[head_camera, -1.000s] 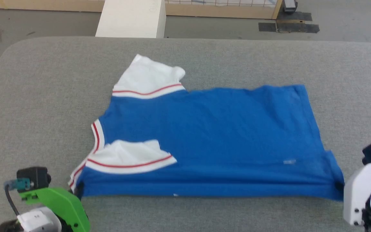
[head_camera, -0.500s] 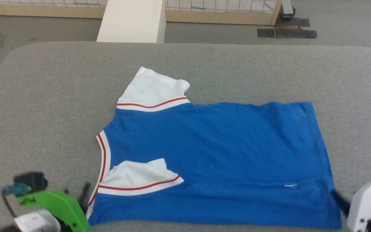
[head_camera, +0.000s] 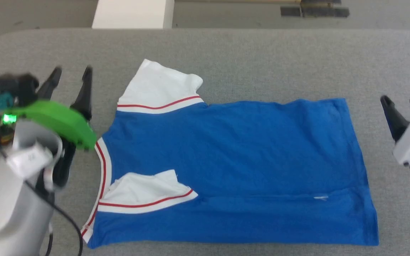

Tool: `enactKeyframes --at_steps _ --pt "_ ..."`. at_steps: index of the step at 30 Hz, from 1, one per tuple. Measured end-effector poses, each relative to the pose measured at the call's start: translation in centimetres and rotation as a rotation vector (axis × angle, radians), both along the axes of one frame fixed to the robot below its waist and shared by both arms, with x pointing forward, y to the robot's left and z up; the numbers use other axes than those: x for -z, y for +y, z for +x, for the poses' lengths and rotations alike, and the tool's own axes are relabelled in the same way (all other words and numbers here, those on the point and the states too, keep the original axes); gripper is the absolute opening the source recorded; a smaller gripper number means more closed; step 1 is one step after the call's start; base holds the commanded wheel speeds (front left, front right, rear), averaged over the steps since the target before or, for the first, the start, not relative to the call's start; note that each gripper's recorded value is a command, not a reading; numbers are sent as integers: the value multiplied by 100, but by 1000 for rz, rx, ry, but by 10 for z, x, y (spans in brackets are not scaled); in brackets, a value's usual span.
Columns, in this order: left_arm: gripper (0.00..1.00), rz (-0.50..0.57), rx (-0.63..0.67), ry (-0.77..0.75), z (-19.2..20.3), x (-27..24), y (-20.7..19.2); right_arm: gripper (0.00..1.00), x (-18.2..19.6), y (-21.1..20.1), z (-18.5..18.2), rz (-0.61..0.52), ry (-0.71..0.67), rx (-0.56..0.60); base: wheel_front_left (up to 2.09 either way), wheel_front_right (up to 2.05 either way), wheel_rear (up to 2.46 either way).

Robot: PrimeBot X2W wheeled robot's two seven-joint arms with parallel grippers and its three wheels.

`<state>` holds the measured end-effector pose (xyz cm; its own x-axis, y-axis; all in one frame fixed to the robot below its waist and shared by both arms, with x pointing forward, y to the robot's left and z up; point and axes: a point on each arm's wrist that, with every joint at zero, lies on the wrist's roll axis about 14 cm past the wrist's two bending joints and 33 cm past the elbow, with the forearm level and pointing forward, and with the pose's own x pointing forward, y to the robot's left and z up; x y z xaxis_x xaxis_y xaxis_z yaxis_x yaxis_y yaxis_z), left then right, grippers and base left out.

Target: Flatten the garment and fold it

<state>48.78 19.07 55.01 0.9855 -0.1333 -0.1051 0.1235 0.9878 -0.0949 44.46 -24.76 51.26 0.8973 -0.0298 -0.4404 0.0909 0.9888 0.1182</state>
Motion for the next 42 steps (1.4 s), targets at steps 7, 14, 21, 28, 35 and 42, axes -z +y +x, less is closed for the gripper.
enactKeyframes --at_steps 7,14,21,28,35,42 --pt "100 23 99 124 72 31 -29 100 15 19 41 -22 29 -51 0 0 0" --pt "100 103 147 502 106 112 -41 100 51 25 62 -37 102 -72 0 0 0" --pt "100 225 187 889 93 181 -46 100 83 14 61 -47 176 -46 0 0 0" --pt "0 237 205 967 91 183 -49 100 86 5 57 -54 188 -23 0 0 0" --pt "0 9 206 594 102 133 -54 100 76 -2 51 -87 195 -33 0 0 0" --pt "0 -36 190 330 96 80 -39 100 97 3 44 -178 387 -124 0 0 0"
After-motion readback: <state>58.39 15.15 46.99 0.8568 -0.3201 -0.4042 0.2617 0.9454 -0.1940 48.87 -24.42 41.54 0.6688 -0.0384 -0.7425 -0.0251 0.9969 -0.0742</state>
